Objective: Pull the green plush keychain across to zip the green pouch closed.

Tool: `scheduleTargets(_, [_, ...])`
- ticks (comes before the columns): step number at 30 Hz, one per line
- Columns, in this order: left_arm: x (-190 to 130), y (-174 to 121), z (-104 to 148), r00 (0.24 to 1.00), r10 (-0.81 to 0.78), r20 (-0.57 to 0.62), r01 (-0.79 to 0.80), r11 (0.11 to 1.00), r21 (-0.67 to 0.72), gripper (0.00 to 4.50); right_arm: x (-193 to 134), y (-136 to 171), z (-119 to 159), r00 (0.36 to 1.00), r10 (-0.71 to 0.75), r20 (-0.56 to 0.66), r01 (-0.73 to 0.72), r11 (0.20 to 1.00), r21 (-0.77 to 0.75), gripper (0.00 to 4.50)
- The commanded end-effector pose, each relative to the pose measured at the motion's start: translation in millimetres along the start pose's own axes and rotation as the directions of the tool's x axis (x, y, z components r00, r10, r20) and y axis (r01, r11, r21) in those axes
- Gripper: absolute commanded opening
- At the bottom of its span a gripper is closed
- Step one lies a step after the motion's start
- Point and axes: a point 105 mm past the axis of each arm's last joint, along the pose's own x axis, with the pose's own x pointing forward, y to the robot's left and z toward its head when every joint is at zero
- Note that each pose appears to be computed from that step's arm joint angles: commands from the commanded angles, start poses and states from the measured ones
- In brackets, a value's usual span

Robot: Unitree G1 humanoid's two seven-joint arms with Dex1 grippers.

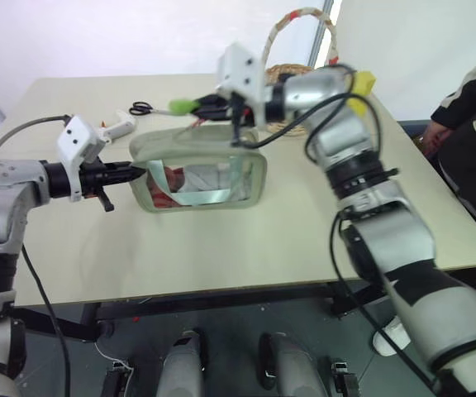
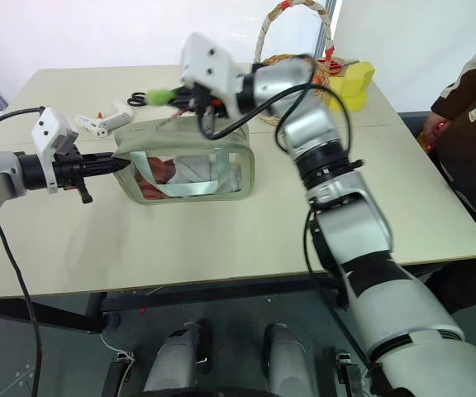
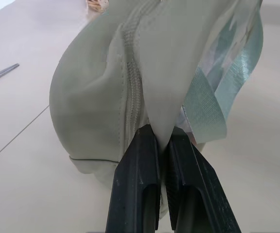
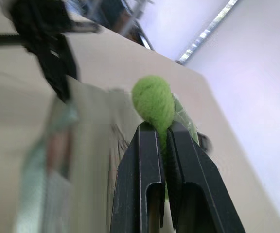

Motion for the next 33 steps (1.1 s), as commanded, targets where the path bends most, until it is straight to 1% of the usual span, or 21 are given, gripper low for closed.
scheduleTargets(1, [-4.3,1.5,4.8,1.0,0.018,0.011,-0.018,1.0,0.02,0.0,-46.8,-26.9,-0.6,0.984,-0.155,-0.089,0.145,0.983,-0.111,0.02])
scheduleTargets(4, [-4.9,2.4,4.4,1.0,0.025,0.011,-0.025,1.0,0.016,0.0,-79.8,-25.9,-26.6,0.944,-0.223,-0.244,0.185,0.968,-0.171,0.02])
scheduleTargets(5, [-5.3,2.7,4.2,1.0,0.025,0.01,-0.025,1.0,0.015,0.0,-91.2,-25.0,-39.2,0.915,-0.253,-0.313,0.2,0.961,-0.19,0.02])
scheduleTargets(6, [-5.6,2.8,4.1,1.0,0.025,0.009,-0.025,1.0,0.014,0.0,-98.2,-23.9,-46.8,0.894,-0.272,-0.356,0.21,0.956,-0.203,0.02])
scheduleTargets(7, [-5.8,3.0,4.1,1.0,0.025,0.009,-0.025,1.0,0.014,0.0,-102.9,-23.2,-53.1,0.875,-0.288,-0.39,0.218,0.952,-0.214,0.02])
scheduleTargets(9, [-4.5,3.5,3.5,1.0,0.028,0.004,-0.028,0.999,0.017,0.0,-109.6,-16.0,-81.7,0.818,-0.347,-0.459,0.293,0.937,-0.188,0.02])
scheduleTargets(10, [-3.8,3.5,3.3,1.0,0.029,0.003,-0.029,0.999,0.017,0.0,-108.3,-7.4,-99.0,0.791,-0.365,-0.491,0.321,0.931,-0.176,0.02])
scheduleTargets(12, [-2.7,3.3,3.5,1.0,0.029,0.004,-0.029,0.999,0.016,0.0,-103.4,8.1,-120.6,0.763,-0.373,-0.528,0.345,0.926,-0.155,0.02])
scheduleTargets(13, [-1.3,2.0,4.2,1.0,0.024,0.006,-0.025,1.0,0.017,0.0,-89.7,28.7,-137.2,0.771,-0.344,-0.536,0.351,0.932,-0.093,0.02])
scheduleTargets(14, [-0.3,1.0,4.7,1.0,0.022,0.007,-0.022,1.0,0.017,0.0,-78.1,46.0,-147.7,0.781,-0.318,-0.538,0.353,0.935,-0.039,0.02])
scheduleTargets(15, [0.1,0.6,4.6,1.0,0.02,0.006,-0.02,1.0,0.018,0.0,-65.0,64.4,-155.3,0.797,-0.283,-0.533,0.351,0.936,0.027,0.02])
scheduleTargets(16, [0.2,0.5,4.5,1.0,0.019,0.004,-0.019,1.0,0.02,0.0,-57.2,75.1,-158.4,0.808,-0.264,-0.527,0.349,0.935,0.068,0.02])
scheduleTargets(19, [-1.3,2.2,5.6,1.0,0.02,0.001,-0.02,1.0,0.023,0.0,-38.3,105.7,-164.0,0.83,-0.192,-0.524,0.289,0.951,0.109,0.02])
scheduleTargets(22, [-1.9,3.1,6.4,1.0,0.021,-0.003,-0.021,0.999,0.028,0.0,-31.3,128.0,-169.7,0.836,-0.128,-0.534,0.227,0.966,0.124,0.02])
scheduleTargets(24, [-1.7,3.4,6.9,1.0,0.022,-0.002,-0.022,0.999,0.028,0.0,-33.7,133.0,-174.2,0.83,-0.113,-0.546,0.217,0.968,0.13,0.02])
scheduleTargets(27, [-0.9,4.7,7.8,1.0,0.031,0.003,-0.031,0.999,0.027,0.0,-41.1,104.2,-162.3,0.84,-0.199,-0.505,0.321,0.932,0.167,0.02])
scheduleTargets(28, [-0.8,6.5,9.0,0.999,0.039,0.009,-0.039,0.999,0.02,0.37,-45.1,91.5,-155.1,0.845,-0.23,-0.482,0.355,0.917,0.184,0.0])
scheduleTargets(29, [-1.6,7.5,10.7,0.999,0.038,0.016,-0.038,0.999,0.01,0.79,-50.4,80.1,-146.8,0.855,-0.247,-0.456,0.375,0.902,0.213,0.33])
scheduleTargets(30, [-2.1,8.0,11.9,0.999,0.037,0.021,-0.037,0.999,0.003,1.12,-54.1,73.4,-141.3,0.861,-0.255,-0.439,0.383,0.894,0.232,0.68])
scheduleTargets(31, [-4.5,9.4,15.1,0.999,0.034,0.03,-0.034,0.999,-0.006,1.6,-64.6,60.8,-129.8,0.875,-0.256,-0.411,0.382,0.887,0.26,1.03])
scheduleTargets(33, [-12.6,14.6,20.7,0.999,0.039,0.038,-0.038,0.999,-0.016,2.59,-93.1,37.9,-102.7,0.903,-0.235,-0.36,0.345,0.896,0.279,2.0])
